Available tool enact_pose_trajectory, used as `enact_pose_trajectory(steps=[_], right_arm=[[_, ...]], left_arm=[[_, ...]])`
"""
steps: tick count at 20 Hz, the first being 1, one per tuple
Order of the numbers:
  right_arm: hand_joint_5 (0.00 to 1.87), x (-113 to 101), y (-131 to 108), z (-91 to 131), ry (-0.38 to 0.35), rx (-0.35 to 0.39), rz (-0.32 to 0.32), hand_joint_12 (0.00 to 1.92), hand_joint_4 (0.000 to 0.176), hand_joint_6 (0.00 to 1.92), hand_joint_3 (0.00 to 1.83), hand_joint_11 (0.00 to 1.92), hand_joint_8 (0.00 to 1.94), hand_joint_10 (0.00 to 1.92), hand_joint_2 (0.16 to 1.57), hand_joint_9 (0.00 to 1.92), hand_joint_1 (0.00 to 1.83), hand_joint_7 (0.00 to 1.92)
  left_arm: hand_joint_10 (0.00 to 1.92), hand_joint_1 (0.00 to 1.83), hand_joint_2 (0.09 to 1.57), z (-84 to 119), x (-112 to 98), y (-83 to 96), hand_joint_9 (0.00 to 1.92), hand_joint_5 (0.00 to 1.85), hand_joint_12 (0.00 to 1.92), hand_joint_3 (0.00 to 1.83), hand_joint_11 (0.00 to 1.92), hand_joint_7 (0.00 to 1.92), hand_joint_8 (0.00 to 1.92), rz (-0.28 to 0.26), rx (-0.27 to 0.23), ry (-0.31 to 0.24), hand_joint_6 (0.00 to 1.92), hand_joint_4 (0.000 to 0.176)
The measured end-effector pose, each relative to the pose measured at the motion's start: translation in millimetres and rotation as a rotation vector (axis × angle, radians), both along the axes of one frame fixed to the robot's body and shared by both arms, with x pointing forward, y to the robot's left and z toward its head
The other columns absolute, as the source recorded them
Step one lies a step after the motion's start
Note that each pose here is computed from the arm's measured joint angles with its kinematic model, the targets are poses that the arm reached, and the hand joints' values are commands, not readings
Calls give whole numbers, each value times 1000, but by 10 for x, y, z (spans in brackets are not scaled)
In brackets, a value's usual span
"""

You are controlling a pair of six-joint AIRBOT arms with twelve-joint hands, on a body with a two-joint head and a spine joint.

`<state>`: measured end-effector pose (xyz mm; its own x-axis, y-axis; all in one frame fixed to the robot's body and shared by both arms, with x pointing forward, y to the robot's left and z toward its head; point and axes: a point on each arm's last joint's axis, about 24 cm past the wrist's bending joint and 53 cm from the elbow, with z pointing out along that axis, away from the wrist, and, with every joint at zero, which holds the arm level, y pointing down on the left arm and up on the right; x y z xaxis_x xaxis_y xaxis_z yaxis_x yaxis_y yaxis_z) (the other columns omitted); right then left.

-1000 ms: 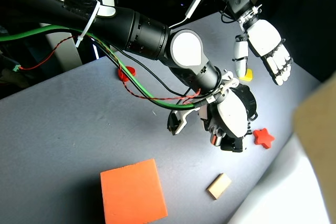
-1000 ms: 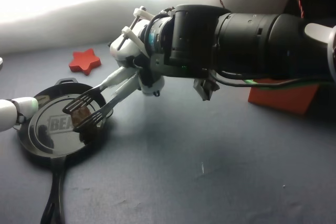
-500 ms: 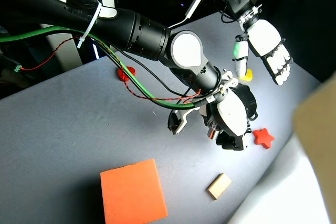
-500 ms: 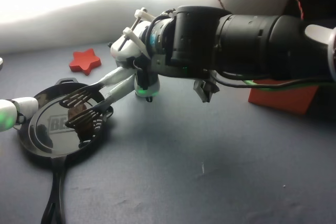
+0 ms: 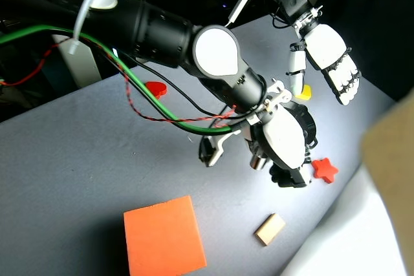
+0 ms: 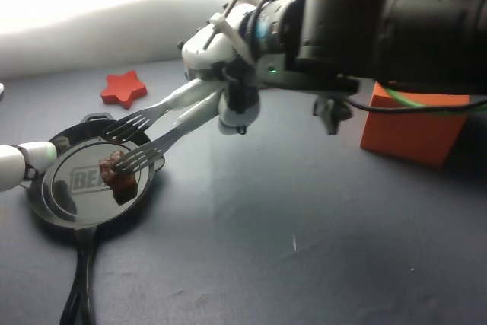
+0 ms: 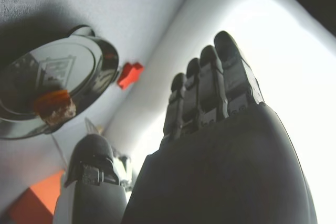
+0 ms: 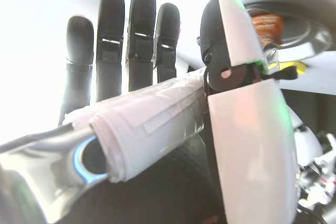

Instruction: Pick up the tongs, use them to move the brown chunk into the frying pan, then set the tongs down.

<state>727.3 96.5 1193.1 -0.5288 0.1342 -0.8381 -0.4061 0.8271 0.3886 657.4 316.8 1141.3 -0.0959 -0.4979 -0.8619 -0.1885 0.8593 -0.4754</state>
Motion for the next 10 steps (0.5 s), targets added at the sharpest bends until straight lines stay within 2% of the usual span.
enact_pose_trajectory(steps=[1, 4, 6, 10], right_arm=[[701, -44, -67, 63, -13, -8, 6, 1642, 0, 461, 0, 219, 176, 825, 1181, 593, 999, 900], [711, -208, -344, 204, -54, -42, 23, 1632, 0, 474, 0, 222, 181, 829, 1208, 601, 976, 911], [715, -362, -494, 217, -64, -64, 36, 1635, 0, 478, 0, 230, 184, 830, 1207, 611, 998, 917], [706, -612, -646, 203, -79, -92, 70, 1611, 0, 497, 0, 247, 185, 816, 1211, 622, 986, 918]], left_arm=[[8, 0, 1183, 10, 6, -7, 109, 76, 473, 1, 0, 107, 6, -1, -3, -3, 6, 13], [0, 0, 1188, 32, 30, -103, 100, 60, 399, 2, 0, 89, 0, -25, -8, -11, 0, 8], [0, 0, 1189, 21, 39, -202, 90, 63, 404, 1, 0, 82, 1, -47, -22, -6, 0, 5], [0, 0, 1176, 70, 18, -403, 93, 49, 409, 0, 0, 77, 1, -83, -47, -8, 0, 13]])
